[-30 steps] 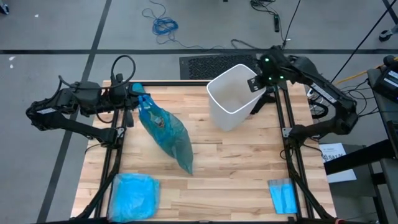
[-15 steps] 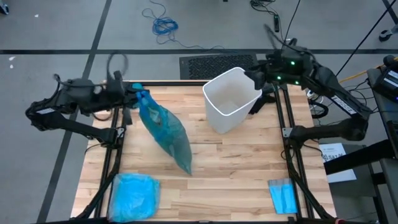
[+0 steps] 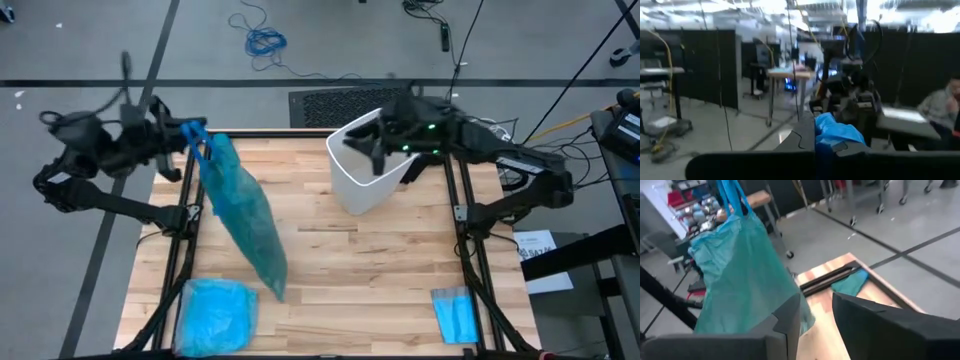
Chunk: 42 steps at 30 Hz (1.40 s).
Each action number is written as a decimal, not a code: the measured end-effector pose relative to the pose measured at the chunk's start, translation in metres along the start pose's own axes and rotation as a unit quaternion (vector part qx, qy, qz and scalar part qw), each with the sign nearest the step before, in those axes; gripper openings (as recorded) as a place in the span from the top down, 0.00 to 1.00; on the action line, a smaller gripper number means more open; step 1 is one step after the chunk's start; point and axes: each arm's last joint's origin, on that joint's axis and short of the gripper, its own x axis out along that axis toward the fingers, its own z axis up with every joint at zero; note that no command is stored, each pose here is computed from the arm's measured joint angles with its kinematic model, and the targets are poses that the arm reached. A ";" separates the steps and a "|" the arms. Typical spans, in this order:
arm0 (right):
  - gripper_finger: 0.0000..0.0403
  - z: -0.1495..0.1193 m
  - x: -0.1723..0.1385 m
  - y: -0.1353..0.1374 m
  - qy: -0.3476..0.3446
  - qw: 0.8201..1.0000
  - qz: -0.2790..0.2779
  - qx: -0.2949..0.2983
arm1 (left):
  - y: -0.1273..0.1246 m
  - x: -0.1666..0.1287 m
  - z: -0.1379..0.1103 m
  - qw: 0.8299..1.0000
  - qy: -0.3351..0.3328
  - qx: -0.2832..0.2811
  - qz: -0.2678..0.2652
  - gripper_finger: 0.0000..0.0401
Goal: Place trash/remove bag and relplace
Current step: Close the blue trash bag
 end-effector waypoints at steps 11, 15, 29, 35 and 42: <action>0.82 -0.019 0.037 0.018 0.031 0.998 0.058 0.000 | -0.011 -0.014 0.000 0.949 0.051 -0.206 -0.235 1.00; 0.82 -0.017 0.033 0.020 0.024 0.998 0.062 -0.001 | -0.013 -0.009 0.006 0.946 0.023 -0.217 -0.238 1.00; 0.82 -0.027 0.062 0.021 0.023 0.997 0.080 -0.001 | -0.012 0.053 -0.021 0.998 0.062 -0.005 -0.017 1.00; 0.82 -0.031 0.074 0.024 0.014 0.996 0.090 -0.004 | -0.016 0.062 -0.002 0.996 -0.043 -0.003 -0.078 1.00; 0.82 -0.037 0.076 0.021 0.038 0.996 0.080 -0.015 | -0.004 0.044 -0.055 0.969 0.238 0.034 0.052 1.00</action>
